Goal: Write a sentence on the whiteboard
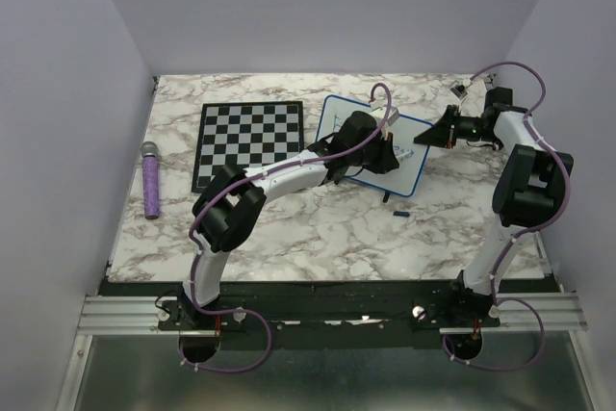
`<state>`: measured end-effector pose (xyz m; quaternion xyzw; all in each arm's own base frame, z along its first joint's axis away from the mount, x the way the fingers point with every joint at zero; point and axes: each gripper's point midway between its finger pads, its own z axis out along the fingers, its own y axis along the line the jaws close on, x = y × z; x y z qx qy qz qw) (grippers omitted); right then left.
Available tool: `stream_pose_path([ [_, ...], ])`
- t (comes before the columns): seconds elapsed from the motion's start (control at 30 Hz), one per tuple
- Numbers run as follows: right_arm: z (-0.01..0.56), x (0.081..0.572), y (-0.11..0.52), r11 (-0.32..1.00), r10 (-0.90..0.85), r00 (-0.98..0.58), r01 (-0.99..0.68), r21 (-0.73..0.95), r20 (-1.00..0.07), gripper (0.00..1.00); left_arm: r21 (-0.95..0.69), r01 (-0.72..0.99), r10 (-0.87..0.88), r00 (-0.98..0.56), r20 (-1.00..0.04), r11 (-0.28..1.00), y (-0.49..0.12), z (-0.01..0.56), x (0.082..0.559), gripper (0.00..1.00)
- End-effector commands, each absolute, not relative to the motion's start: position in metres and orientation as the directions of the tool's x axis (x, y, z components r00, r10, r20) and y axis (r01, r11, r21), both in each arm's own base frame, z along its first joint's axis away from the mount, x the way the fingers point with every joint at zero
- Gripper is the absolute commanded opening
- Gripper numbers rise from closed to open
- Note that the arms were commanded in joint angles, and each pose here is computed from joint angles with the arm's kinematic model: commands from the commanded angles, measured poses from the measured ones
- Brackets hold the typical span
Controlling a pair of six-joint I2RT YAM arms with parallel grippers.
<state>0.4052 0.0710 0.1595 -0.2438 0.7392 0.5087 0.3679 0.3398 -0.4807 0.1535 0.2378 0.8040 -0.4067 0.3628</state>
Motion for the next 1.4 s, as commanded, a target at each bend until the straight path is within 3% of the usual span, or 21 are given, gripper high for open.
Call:
stream_pose_path([
  [0.0,0.165,0.412,0.070,0.386,-0.033,-0.551,-0.776,0.498,-0.834,0.00,-0.486,0.701,0.098,-0.615,-0.782,0.522,-0.485,0.158,0.336,0.00],
  [1.37,0.164,0.412,0.070,0.386,-0.033,-0.553,-0.776,0.499,-0.833,0.00,-0.480,0.625,0.044,-0.635,-0.771,0.616,-0.467,0.147,0.359,0.00],
])
